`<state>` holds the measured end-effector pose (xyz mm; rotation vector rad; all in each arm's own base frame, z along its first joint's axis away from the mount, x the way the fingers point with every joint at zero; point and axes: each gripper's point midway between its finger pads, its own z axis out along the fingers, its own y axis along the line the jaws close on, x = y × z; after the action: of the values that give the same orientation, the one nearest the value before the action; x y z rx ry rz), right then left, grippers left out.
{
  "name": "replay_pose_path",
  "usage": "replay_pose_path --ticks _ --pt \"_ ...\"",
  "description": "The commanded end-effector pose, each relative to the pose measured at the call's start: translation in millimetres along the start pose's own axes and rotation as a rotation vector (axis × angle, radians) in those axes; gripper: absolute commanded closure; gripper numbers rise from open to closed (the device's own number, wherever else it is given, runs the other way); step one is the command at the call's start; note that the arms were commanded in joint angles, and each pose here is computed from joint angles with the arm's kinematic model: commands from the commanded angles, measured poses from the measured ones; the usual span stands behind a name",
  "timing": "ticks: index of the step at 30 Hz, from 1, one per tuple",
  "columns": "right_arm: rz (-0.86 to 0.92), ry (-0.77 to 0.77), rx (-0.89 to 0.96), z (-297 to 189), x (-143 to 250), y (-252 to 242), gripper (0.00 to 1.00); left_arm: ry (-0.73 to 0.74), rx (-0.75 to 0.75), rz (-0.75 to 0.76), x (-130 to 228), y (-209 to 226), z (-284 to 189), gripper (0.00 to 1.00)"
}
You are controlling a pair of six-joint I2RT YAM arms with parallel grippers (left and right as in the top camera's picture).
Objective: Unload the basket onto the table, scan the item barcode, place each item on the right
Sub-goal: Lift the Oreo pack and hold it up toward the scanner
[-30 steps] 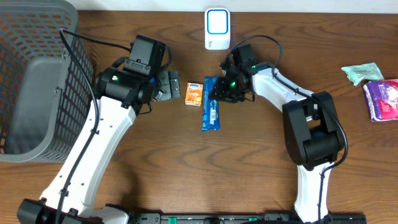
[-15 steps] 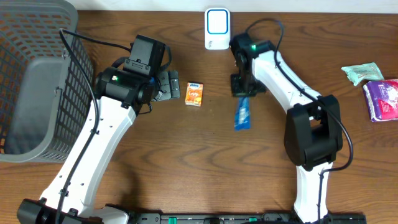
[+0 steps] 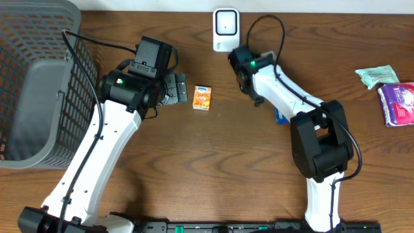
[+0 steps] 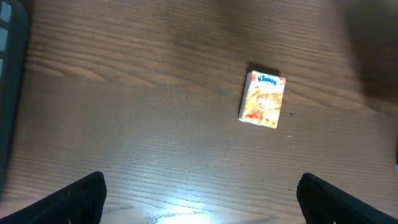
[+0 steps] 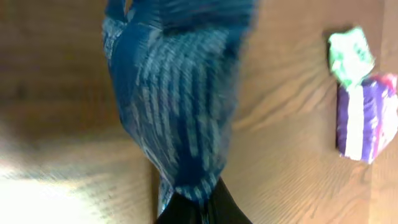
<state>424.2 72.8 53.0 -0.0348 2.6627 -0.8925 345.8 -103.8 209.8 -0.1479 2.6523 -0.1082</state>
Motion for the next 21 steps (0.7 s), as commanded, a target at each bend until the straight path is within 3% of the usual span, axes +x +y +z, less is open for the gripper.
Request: replay_pose_path --ticks 1,3,7,9,13,16,21 --pt "0.039 -0.018 -0.074 -13.8 -0.2 21.6 0.99 0.002 -0.009 0.008 -0.7 1.6 1.3 0.02" --pt "0.040 -0.022 -0.121 -22.9 2.8 38.2 0.96 0.002 -0.009 0.008 -0.7 1.6 1.3 0.02" --pt "0.032 -0.056 -0.159 -42.1 6.3 62.5 0.72 0.002 -0.009 0.008 -0.7 1.6 1.3 0.02" --pt "0.008 -0.076 -0.171 -51.9 8.7 73.3 0.53 0.002 -0.009 0.008 -0.7 1.6 1.3 0.02" --pt "-0.015 -0.094 -0.180 -65.5 7.9 79.5 0.50 0.002 -0.008 0.008 -0.7 1.5 1.3 0.02" --pt "0.012 -0.092 -0.176 -72.0 -6.2 65.6 0.35 0.002 -0.009 0.008 -0.7 1.6 1.3 0.02" --pt "-0.118 -0.083 -0.183 -63.3 -20.0 46.9 0.34 0.002 -0.009 0.008 -0.7 1.6 1.3 0.02"
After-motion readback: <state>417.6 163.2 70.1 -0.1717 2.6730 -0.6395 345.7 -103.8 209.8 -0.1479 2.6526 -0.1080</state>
